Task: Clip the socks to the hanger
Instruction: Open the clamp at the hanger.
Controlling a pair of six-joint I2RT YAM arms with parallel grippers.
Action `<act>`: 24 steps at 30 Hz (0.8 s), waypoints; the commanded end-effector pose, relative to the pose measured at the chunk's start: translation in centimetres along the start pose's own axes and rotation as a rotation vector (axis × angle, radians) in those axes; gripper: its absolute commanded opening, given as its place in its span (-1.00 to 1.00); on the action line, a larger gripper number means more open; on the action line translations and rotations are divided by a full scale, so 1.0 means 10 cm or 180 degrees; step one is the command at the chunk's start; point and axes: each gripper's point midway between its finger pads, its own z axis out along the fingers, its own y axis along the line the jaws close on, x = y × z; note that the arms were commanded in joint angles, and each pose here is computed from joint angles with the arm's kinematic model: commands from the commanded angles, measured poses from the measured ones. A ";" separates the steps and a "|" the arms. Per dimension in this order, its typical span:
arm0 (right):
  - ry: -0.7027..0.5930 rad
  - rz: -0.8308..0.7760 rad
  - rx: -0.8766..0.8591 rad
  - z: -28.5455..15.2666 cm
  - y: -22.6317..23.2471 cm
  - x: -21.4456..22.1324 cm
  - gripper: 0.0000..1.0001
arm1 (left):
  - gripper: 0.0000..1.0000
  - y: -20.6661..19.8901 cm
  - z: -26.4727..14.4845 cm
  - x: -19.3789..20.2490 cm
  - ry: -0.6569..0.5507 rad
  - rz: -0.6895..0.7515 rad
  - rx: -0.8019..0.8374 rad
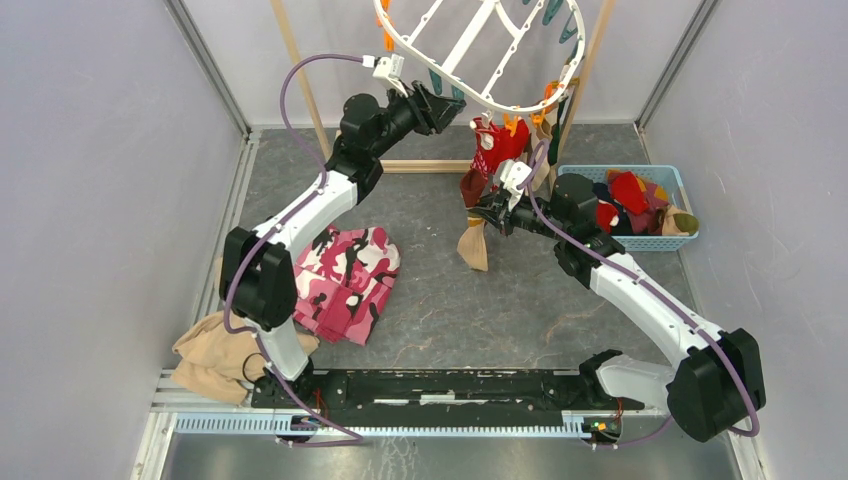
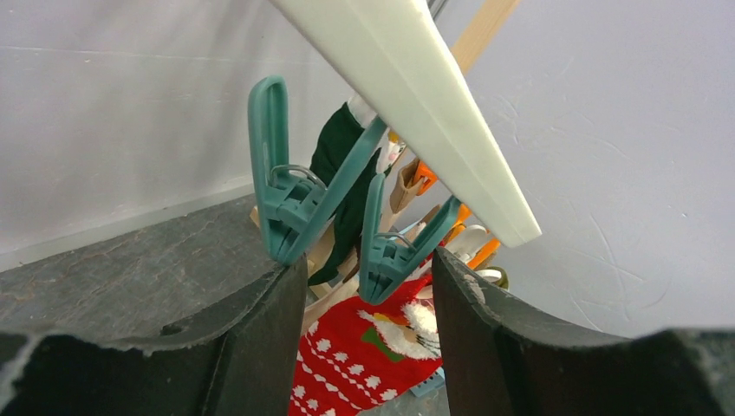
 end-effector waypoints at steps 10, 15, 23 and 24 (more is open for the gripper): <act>-0.0203 -0.0152 0.0023 0.01 -0.07 -0.29 -1.00 | 0.16 -0.29 0.12 -0.32 -0.0316 0.0174 0.0406; -0.0207 -0.0155 0.0028 0.01 -0.08 -0.29 -1.00 | 0.15 -0.31 0.14 -0.34 -0.0356 0.0173 0.0431; -0.0210 -0.0158 0.0035 -0.01 -0.08 -0.30 -1.00 | 0.03 -0.36 0.18 -0.37 -0.0383 0.0169 0.0483; -0.0205 -0.0154 0.0035 -0.01 -0.08 -0.29 -1.00 | 0.03 -0.36 0.18 -0.37 -0.0380 0.0171 0.0485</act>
